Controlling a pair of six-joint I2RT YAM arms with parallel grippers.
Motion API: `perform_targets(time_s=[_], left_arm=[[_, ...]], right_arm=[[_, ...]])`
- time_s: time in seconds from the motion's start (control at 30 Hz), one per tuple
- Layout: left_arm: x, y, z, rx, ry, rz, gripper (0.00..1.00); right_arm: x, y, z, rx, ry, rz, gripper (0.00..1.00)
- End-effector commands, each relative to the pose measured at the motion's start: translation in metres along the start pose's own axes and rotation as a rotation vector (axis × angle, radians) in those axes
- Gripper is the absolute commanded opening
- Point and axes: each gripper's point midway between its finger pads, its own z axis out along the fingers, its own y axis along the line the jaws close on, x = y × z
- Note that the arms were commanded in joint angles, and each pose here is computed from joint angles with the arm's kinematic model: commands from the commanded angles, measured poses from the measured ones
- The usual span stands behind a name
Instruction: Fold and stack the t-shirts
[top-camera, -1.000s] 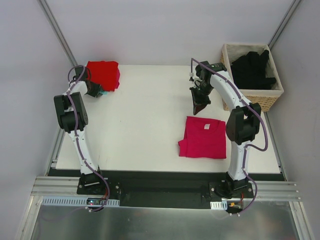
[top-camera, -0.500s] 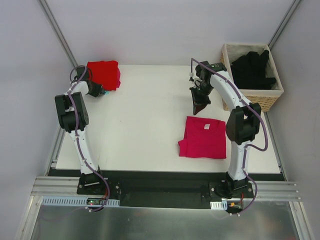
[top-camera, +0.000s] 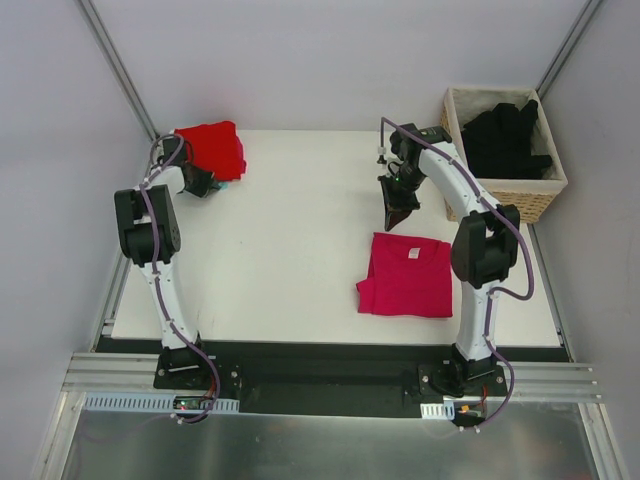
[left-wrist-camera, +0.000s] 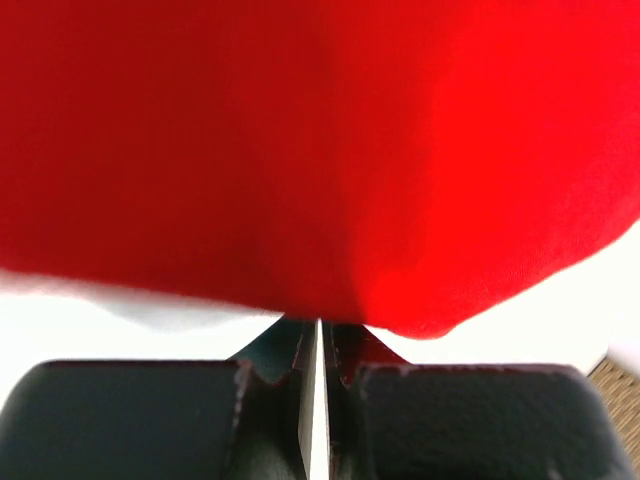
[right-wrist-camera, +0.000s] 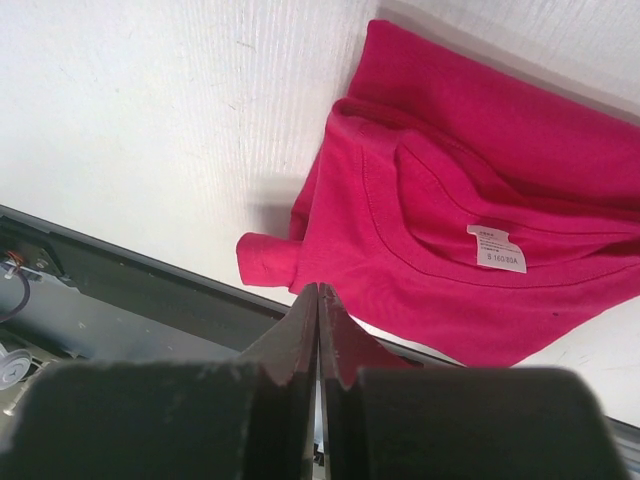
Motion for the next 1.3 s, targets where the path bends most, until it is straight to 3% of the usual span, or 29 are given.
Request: perform_targets(time_s=[0.0,0.33,0.57,0.9,1.27], left_arm=[[0.091,0.029,-0.005,-0.124,0.197,0.094,0.00],[0.196,-0.002,-0.028,-0.079,0.348,0.259,0.00],[0.266,0.008,-0.055,-0.080,0.464,0.354,0.00],[0.320,0.021,-0.100,-0.053,0.560,0.470,0.00],[0.358,0.069,-0.147,-0.084,0.643,0.527,0.00]], right_arm=[[0.002,0.007,-0.009,-0.024,0.000,0.000,0.01],[0.008,0.008,-0.006,-0.030,-0.012,0.004,0.01],[0.013,0.012,-0.006,-0.037,-0.028,0.006,0.01],[0.026,0.022,-0.002,-0.039,-0.056,0.007,0.01],[0.030,0.045,0.009,-0.030,-0.068,-0.026,0.01]])
